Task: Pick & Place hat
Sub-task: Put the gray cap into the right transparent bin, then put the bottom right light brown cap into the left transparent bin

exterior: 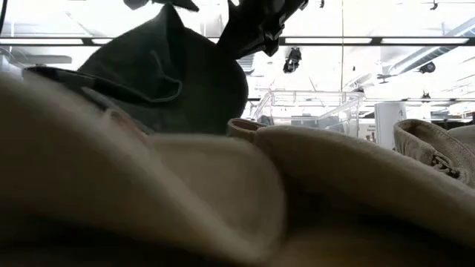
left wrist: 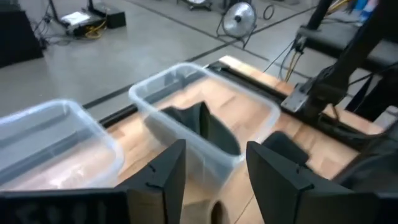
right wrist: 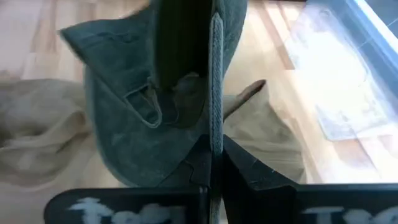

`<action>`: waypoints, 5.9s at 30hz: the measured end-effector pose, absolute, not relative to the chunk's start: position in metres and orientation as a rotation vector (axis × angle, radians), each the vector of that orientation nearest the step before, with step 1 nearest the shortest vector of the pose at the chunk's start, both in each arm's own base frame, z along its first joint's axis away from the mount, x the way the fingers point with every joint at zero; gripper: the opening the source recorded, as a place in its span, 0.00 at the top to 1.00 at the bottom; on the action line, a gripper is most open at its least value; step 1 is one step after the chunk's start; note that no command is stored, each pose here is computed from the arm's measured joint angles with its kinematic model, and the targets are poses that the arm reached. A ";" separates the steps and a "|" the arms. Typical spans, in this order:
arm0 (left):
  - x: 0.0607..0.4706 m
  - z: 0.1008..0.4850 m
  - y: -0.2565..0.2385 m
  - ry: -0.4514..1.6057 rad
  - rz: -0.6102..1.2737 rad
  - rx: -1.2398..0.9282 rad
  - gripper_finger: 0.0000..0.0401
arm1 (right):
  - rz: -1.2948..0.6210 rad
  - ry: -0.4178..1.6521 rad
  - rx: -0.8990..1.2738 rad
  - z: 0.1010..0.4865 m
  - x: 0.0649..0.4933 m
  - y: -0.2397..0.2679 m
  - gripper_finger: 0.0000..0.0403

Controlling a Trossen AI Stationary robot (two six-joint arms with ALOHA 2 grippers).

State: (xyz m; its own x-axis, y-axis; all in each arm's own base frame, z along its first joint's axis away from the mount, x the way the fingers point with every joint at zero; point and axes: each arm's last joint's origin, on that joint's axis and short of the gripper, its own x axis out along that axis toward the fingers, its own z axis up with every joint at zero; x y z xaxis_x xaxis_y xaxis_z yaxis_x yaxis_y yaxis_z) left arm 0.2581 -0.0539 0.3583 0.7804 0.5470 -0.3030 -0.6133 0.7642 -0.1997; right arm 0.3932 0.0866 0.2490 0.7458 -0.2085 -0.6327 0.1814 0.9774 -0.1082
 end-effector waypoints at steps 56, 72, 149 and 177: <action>0.256 0.330 -0.088 0.159 0.498 -0.152 0.60 | -0.837 0.416 0.775 0.297 0.197 -0.067 0.97; 0.255 0.329 -0.089 0.167 0.495 -0.133 0.60 | -0.770 0.485 0.798 0.292 0.207 -0.069 0.58; 0.254 0.316 -0.088 0.205 0.510 -0.165 0.60 | -0.291 1.221 0.857 0.166 0.251 0.185 0.39; 0.252 0.303 -0.087 0.213 0.516 -0.208 0.60 | -0.292 1.057 0.680 0.207 0.243 0.172 0.97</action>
State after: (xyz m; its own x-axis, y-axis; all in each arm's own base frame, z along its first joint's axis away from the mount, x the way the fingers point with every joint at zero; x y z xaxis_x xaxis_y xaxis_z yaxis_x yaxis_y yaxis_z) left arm 0.2524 -0.0866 0.3027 0.8490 0.4641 -0.2527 -0.5072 0.8499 -0.1429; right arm 0.2427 0.1720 0.2068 0.4779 0.0942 -0.8733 0.5298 0.7621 0.3721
